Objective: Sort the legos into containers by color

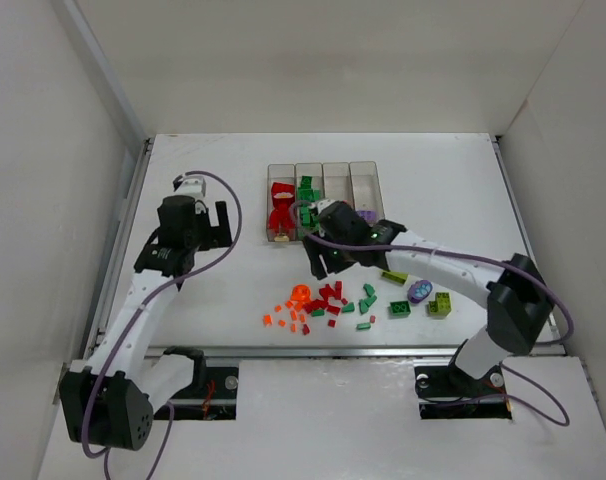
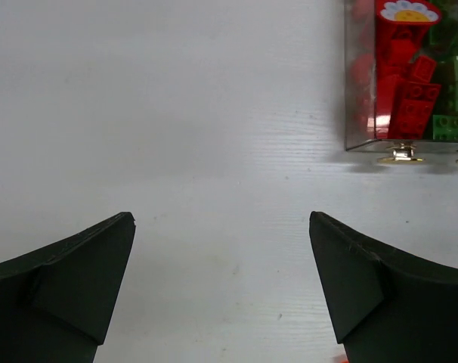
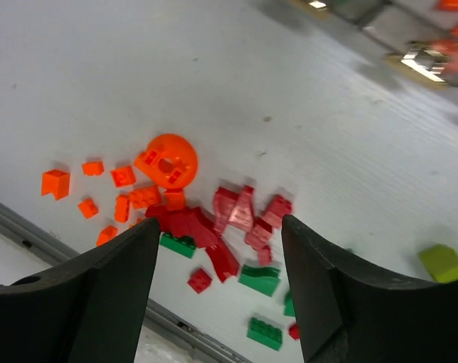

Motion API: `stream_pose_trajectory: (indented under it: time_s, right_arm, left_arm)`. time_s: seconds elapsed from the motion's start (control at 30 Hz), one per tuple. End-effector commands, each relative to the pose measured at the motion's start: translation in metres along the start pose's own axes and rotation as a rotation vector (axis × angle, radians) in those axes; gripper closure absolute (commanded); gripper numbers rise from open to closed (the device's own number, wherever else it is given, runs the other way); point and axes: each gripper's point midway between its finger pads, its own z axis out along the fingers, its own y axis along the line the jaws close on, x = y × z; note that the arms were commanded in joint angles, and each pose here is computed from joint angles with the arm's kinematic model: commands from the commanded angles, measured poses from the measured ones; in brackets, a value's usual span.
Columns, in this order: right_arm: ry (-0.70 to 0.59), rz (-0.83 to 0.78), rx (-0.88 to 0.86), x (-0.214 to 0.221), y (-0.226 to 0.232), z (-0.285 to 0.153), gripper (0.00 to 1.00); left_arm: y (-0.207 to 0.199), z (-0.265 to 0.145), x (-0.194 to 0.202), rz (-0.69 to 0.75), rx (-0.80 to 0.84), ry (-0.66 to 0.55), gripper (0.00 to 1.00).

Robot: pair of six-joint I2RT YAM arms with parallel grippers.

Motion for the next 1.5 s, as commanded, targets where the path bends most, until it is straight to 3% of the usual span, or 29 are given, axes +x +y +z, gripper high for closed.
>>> stream_pose_trajectory:
  time_s: [0.0, 0.23, 0.43, 0.83, 1.0, 1.47]
  right_arm:
    - [0.007, -0.027, -0.073, -0.004, 0.031, 0.025, 0.29]
    - [0.120, 0.004, -0.100, 0.008, 0.052, 0.060, 0.28]
    - [0.159, 0.095, -0.062, 0.020, 0.053, 0.072, 0.44]
    - [0.222, 0.138, -0.044, 0.035, 0.058, 0.084, 0.45]
    - [0.235, 0.145, -0.024, 0.040, 0.054, 0.086, 0.59]
    - [0.279, 0.132, -0.007, 0.052, 0.054, 0.085, 0.66]
  left_arm:
    - [0.008, -0.005, -0.008, -0.161, -0.029, -0.088, 0.00]
    - [-0.008, -0.016, -0.010, -0.129, 0.059, -0.138, 0.00]
    - [-0.011, -0.029, -0.020, -0.121, 0.089, -0.212, 0.00]
    - [-0.012, -0.044, -0.023, -0.137, 0.117, -0.308, 0.00]
    - [-0.013, -0.053, -0.023, -0.162, 0.140, -0.364, 0.00]
    - [-0.013, -0.054, -0.023, -0.162, 0.142, -0.375, 0.00]
